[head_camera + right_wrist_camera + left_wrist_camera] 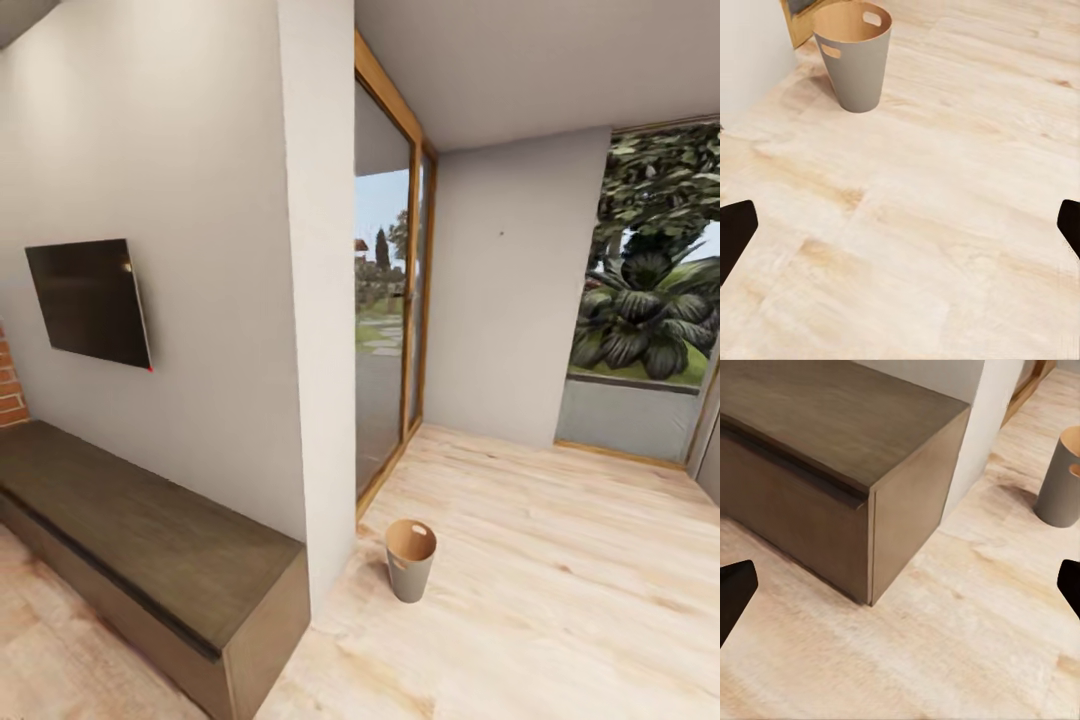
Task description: Put the three can of soda from the living room inside the tash can in the kitchen.
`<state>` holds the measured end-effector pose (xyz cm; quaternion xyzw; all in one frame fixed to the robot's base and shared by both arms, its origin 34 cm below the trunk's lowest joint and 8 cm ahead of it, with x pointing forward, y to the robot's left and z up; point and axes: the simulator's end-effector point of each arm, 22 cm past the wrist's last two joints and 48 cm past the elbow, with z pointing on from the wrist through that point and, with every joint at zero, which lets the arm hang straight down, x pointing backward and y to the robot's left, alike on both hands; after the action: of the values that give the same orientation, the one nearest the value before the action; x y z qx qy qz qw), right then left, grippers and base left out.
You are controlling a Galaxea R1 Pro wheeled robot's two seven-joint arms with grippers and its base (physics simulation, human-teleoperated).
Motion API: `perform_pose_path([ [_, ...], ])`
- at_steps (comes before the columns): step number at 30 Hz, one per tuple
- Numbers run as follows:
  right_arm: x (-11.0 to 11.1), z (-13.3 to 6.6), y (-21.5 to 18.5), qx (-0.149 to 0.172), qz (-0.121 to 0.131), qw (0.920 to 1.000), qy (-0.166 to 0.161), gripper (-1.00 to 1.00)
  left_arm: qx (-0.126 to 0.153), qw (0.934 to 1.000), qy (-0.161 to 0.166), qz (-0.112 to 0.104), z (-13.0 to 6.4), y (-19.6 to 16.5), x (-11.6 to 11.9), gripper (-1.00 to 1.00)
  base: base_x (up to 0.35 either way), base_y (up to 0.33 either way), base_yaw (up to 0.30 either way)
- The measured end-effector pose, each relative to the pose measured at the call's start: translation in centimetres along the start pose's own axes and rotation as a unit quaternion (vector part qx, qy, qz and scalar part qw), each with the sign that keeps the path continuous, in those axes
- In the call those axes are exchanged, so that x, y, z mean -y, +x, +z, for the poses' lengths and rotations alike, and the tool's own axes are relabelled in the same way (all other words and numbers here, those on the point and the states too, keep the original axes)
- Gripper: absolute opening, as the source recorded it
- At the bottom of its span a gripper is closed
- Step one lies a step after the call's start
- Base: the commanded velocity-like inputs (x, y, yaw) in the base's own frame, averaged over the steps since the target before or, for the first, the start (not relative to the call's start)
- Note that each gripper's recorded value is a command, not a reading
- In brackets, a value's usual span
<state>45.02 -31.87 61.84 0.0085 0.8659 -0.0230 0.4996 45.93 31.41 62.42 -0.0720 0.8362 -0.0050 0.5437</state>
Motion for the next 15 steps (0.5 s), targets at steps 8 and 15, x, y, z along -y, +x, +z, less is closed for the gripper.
perform_pose_path([
  [8, 0.0, 0.01, -0.1, 0.001, 0.0, 1.0, 0.0, 1.0, 0.001, 1.0, 0.0, 0.0, 0.02, -0.1, 0.02, 1.0, 0.165, -0.286, 0.04],
  [15, 0.0, 0.01, -0.12, 0.002, 0.0, 1.0, 0.0, 1.0, 0.002, 1.0, 0.0, 0.0, 0.02, -0.11, 0.03, 1.0, 0.15, -0.295, 0.006],
])
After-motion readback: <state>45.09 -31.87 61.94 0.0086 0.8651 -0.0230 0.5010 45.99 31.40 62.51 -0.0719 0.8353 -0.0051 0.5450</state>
